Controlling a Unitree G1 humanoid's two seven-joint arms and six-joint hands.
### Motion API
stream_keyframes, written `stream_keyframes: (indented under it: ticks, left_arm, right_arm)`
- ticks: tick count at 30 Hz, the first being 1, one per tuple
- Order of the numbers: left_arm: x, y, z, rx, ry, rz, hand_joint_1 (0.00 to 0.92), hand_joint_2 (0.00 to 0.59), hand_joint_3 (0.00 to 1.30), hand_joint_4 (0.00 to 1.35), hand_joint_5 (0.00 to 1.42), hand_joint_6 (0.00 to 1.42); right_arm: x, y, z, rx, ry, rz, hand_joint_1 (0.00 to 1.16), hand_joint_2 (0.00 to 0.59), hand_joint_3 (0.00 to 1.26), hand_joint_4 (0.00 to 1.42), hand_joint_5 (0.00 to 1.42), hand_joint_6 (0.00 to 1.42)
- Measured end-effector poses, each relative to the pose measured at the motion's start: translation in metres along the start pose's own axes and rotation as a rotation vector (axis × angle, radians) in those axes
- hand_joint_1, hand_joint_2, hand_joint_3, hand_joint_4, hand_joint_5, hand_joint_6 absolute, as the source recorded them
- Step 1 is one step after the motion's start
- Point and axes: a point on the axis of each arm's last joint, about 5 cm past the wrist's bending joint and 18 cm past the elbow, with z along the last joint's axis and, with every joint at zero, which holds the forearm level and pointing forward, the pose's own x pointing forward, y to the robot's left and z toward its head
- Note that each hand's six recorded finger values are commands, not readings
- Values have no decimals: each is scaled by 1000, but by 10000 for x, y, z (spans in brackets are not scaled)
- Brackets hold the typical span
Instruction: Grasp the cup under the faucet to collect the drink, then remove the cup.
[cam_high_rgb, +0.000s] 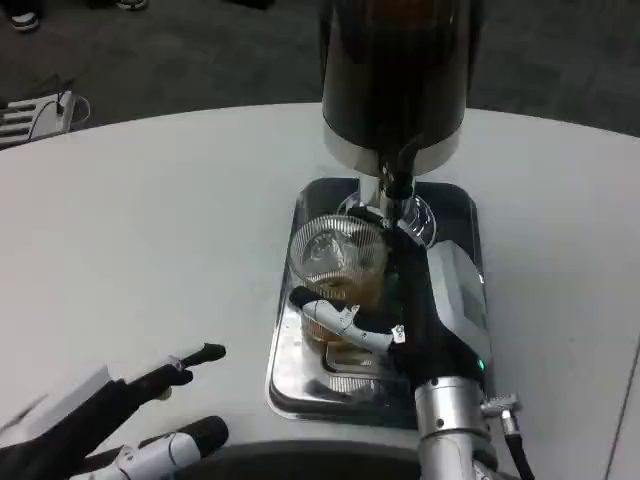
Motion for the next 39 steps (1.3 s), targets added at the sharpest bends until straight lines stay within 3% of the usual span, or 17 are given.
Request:
stream_keyframes:
  ticks: [4,6,13,22,30,39]
  left_arm:
    - [3,2,-4,-3,0,1,0,137,128,63,111,120]
    - [6,4,-7,-4,0,2,0,137,128,63,111,121]
    - [21,13,-33,-21,0,8,0,137,128,63,112,122]
    - [52,26,-40,-24,-13,13,0,137,128,67,112,132]
    - [101,35,-58,-28,-18,13,0,137,128,72,116,137]
    - [202,68,-12,-1,-84,20,0,137,128,73,121,132]
  right_arm:
    - [-13,1,-14,-2,5,-21,916,288,817,1009,1248,1376]
    - [-23,-9,-26,-2,2,-23,916,288,843,1045,1292,1422]
    - [-147,-100,-90,15,-12,-9,916,288,912,1123,1384,1424]
    - [-262,-205,-117,41,-13,19,916,288,948,1166,1424,1424]
    - [-385,-359,-144,62,-12,50,904,291,973,1184,1424,1424]
    - [-566,-605,-106,101,-33,84,897,295,975,1187,1424,1424]
